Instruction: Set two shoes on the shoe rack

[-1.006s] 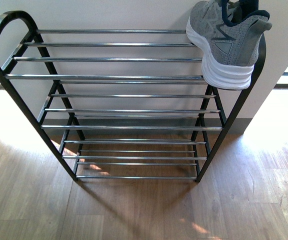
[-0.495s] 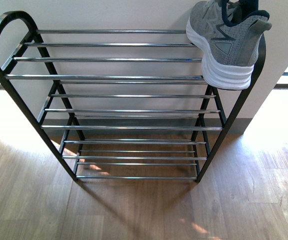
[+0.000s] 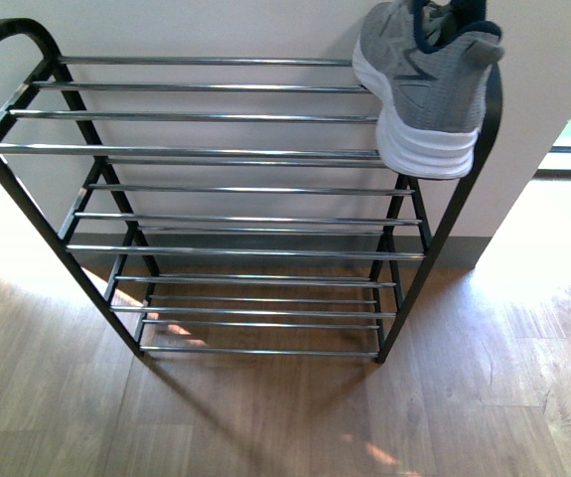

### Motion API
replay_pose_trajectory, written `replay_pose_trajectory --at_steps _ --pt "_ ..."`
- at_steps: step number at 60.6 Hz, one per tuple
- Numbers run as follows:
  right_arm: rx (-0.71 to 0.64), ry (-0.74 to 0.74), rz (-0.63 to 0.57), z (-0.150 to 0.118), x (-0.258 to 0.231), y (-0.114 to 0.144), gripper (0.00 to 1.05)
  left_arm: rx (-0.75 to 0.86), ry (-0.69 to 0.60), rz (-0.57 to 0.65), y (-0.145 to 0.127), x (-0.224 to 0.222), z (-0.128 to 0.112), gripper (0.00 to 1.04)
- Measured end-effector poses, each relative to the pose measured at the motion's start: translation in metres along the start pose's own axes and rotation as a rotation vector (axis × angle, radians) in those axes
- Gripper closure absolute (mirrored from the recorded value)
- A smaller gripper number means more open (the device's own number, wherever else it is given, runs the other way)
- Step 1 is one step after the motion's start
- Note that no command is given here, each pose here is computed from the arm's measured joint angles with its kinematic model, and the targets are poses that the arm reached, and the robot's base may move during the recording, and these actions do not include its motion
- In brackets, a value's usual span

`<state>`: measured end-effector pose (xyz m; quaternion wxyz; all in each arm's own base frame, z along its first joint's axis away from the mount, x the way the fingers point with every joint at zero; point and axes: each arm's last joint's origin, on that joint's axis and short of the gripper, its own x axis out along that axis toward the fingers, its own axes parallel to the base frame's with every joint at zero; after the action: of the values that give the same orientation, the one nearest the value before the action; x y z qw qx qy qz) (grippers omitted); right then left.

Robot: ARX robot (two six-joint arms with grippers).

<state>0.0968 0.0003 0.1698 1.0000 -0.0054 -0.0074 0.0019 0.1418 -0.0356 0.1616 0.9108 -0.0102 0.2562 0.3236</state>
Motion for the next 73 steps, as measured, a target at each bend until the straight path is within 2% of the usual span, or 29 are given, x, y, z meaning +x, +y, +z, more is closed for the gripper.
replay_pose_trajectory --at_steps 8,14,20,26,29,32,38,45,52,68,73 --pt "0.002 0.0 -0.002 0.0 0.0 0.0 0.08 -0.017 -0.02 -0.03 -0.002 0.001 -0.002 1.03" --pt "0.004 0.002 -0.008 0.0 0.0 0.0 0.09 -0.181 -0.084 -0.199 -0.021 0.002 0.008 1.03" --pt "0.004 0.002 -0.005 0.0 0.0 0.0 0.09 -0.299 -0.081 -0.366 -0.062 0.003 0.04 1.03" --pt "0.004 0.001 -0.005 0.0 0.0 0.0 0.09 -0.34 -0.066 -0.45 -0.103 0.005 0.07 1.03" --pt "0.004 0.001 -0.005 0.0 0.0 0.0 0.09 -0.348 -0.049 -0.471 -0.121 0.007 0.08 1.03" --pt "0.004 0.001 -0.005 0.0 0.0 0.0 0.09 -0.359 0.008 -0.497 -0.151 0.016 0.092 1.03" --pt "0.004 0.001 -0.005 0.0 0.0 0.0 0.09 -0.355 0.111 -0.523 -0.196 0.034 0.1 1.03" --pt "0.004 0.001 -0.005 0.0 0.0 0.0 0.09 -0.371 0.225 -0.552 -0.235 0.051 0.106 1.03" --pt "0.004 0.001 -0.005 0.0 0.0 0.0 0.09 -0.424 0.304 -0.596 -0.263 0.061 0.114 1.03" --pt "0.004 0.001 -0.005 0.0 0.0 0.0 0.09 -0.491 0.367 -0.572 -0.281 0.086 0.117 1.03" --pt "0.004 0.001 -0.005 0.0 0.0 0.0 0.09 -0.505 0.365 -0.528 -0.286 0.099 0.117 1.03"
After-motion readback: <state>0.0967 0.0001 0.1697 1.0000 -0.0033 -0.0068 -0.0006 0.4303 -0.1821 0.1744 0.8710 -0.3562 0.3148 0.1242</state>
